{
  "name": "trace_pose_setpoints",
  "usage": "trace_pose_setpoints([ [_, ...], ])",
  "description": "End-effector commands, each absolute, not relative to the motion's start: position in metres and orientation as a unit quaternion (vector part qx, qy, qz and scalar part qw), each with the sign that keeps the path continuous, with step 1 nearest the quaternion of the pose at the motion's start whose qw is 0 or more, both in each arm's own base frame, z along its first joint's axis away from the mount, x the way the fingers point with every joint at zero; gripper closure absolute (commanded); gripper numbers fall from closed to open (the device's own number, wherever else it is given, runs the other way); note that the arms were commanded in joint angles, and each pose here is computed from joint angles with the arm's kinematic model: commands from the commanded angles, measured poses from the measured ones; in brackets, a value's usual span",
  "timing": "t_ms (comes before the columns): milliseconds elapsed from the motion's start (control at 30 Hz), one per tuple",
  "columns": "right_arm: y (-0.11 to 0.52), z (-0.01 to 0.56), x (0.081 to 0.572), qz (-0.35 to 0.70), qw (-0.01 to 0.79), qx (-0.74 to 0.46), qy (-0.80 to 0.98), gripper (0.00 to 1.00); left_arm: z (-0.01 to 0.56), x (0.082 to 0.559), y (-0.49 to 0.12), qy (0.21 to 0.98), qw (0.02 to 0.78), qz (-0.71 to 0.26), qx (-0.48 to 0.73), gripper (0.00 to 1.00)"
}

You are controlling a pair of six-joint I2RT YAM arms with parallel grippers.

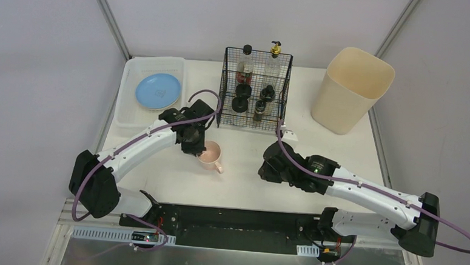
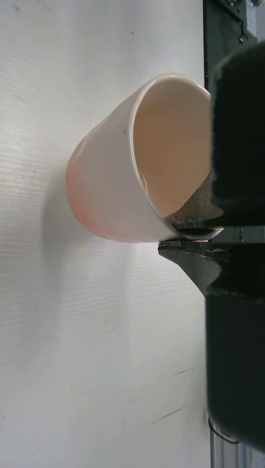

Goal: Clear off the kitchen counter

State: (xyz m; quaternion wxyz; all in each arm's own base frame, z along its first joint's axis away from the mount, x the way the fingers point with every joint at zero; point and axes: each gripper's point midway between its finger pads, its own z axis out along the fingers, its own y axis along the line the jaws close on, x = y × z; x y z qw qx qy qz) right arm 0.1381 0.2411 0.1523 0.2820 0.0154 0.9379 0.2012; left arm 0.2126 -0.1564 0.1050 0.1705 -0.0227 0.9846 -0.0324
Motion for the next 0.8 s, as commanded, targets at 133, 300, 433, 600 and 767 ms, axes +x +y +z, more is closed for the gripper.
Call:
trace_pose_setpoints([
  [133,0.237,0.155,0.138,0.208,0.289,0.022,0.934,0.79,0.180,0.255,-0.127,0.965,0.249,-0.058,-0.057,1.00],
  [300,0.238,0.157,0.136,0.214,0.288,0.020,0.933,0.79,0.211,0.282,-0.095,0.955,0.275,-0.048,-0.096,1.00],
  [433,0.243,0.155,0.134,0.226,0.282,0.016,0.932,0.79,0.229,0.309,-0.075,0.947,0.289,-0.050,-0.128,1.00],
  [600,0.250,0.155,0.133,0.231,0.273,0.002,0.934,0.79,0.240,0.346,-0.050,0.938,0.295,-0.054,-0.175,1.00],
  [767,0.251,0.155,0.129,0.243,0.270,0.001,0.932,0.79,0.236,0.378,-0.027,0.931,0.283,-0.069,-0.221,1.00],
])
